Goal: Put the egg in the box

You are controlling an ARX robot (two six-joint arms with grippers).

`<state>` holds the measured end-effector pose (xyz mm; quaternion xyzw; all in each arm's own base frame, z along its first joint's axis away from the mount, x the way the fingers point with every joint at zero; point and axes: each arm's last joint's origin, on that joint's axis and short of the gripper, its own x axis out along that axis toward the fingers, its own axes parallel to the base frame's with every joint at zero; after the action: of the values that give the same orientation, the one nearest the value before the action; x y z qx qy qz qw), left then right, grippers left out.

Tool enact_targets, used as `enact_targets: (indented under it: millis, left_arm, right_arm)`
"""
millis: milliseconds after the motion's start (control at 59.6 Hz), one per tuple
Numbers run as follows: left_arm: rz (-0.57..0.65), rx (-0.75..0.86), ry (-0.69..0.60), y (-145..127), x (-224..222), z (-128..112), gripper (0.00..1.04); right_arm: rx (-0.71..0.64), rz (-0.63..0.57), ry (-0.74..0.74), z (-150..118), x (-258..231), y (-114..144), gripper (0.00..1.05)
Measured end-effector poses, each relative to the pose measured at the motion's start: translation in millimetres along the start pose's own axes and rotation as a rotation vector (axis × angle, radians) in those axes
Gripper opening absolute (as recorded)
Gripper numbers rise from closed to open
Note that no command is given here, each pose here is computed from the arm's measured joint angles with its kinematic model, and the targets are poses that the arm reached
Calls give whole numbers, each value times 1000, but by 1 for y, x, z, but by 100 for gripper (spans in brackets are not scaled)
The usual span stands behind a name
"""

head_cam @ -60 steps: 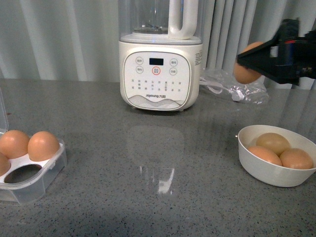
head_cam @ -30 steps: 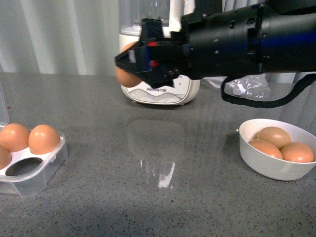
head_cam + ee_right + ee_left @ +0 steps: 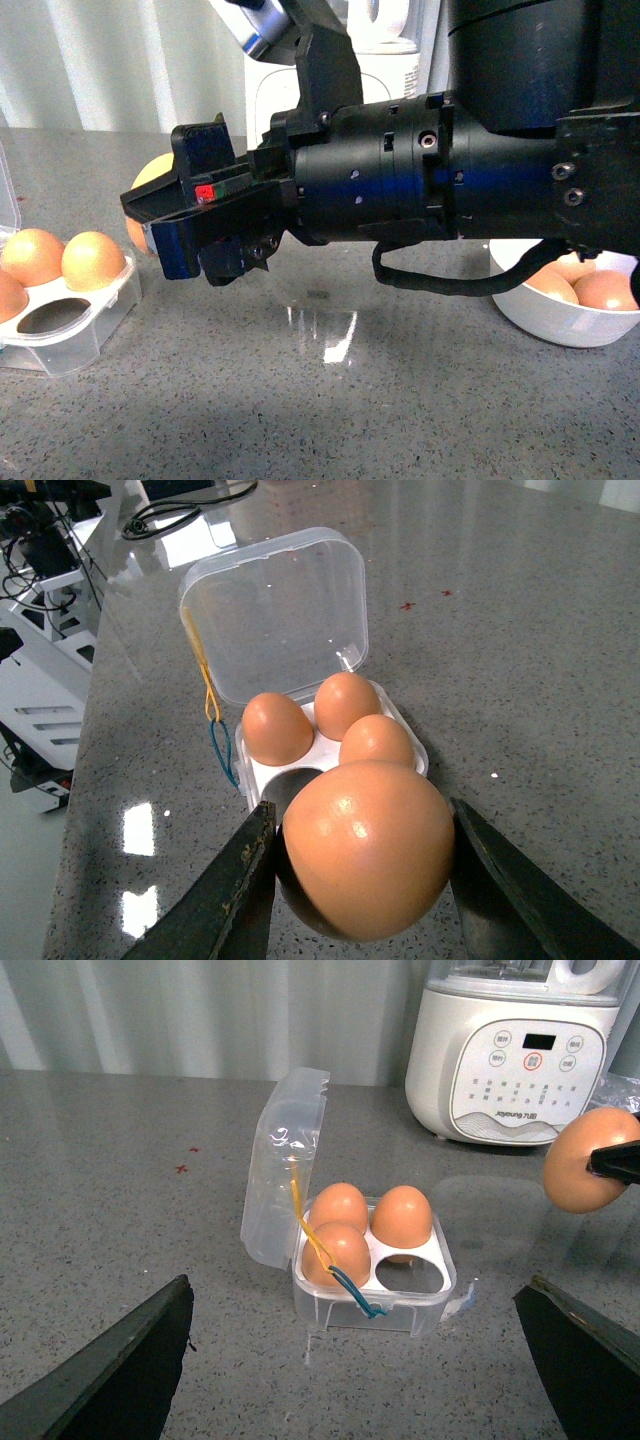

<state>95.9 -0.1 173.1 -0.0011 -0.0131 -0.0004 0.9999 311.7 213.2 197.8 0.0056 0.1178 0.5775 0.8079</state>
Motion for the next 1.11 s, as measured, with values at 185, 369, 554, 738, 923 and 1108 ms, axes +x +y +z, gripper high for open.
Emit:
enact_targets:
  millis: [185, 369, 554, 738, 923, 1108]
  left_arm:
    - [0, 0, 0, 0, 0, 0, 98]
    - [0, 0, 0, 0, 0, 0, 98]
    - [0, 0, 0, 0, 0, 0, 98]
    - [0, 0, 0, 0, 0, 0, 98]
    - [0, 0, 0, 0, 0, 0, 98]
    - [0, 0, 0, 0, 0, 0, 98]
  right_arm:
    - [-1, 60, -17, 8, 12, -2, 42]
    - [8, 108, -20, 15, 24, 0, 42]
    - [31, 165, 19, 10, 34, 6, 42]
    - [30, 200, 40, 8, 42, 10, 42]
    - [1, 181, 61, 4, 54, 8, 42]
    - [-38, 139, 91, -3, 63, 6, 42]
